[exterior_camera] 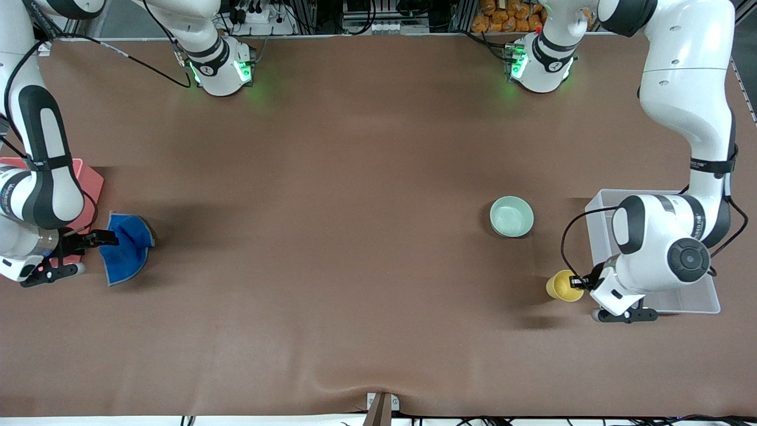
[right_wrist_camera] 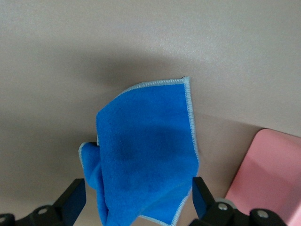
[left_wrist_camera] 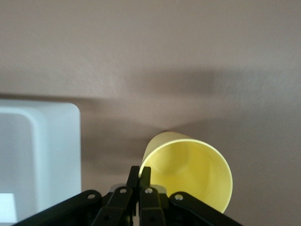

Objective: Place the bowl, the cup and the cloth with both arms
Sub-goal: 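Lift the cup into the clear bin while the right gripper lifts the cloth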

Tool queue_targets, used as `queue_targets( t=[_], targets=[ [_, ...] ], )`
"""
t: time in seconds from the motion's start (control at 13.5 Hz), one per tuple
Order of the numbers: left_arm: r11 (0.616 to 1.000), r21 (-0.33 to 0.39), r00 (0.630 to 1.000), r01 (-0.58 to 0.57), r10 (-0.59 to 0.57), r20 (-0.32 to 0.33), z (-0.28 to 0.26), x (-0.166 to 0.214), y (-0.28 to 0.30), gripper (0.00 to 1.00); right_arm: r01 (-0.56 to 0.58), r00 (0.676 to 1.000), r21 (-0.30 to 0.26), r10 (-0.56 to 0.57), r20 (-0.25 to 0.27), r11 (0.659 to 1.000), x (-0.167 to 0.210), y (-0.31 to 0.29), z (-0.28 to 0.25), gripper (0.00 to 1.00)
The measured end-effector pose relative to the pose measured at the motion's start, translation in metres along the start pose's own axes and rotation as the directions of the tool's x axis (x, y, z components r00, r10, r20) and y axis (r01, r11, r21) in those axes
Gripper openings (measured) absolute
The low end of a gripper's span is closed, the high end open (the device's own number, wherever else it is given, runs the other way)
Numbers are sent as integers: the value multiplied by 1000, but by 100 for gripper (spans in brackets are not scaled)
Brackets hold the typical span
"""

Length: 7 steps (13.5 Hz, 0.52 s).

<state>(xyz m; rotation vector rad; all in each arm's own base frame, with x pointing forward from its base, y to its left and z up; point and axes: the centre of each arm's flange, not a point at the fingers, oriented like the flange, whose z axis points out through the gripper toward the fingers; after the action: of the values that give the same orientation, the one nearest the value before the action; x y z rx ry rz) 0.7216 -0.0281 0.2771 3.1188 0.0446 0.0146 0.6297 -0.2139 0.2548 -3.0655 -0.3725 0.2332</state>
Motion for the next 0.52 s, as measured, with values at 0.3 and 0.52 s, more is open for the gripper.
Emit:
queue_targets(
  t=[0.3, 0.52],
  targets=[
    [998, -23, 998, 51, -52, -32, -83, -1, -26, 3, -44, 997, 15, 45, -70, 999, -4, 6, 26, 100],
    [994, -21, 994, 105, -105, -9, -125, -7, -70, 3, -63, 996, 51, 66, -57, 997, -8, 3, 40, 100]
  ],
)
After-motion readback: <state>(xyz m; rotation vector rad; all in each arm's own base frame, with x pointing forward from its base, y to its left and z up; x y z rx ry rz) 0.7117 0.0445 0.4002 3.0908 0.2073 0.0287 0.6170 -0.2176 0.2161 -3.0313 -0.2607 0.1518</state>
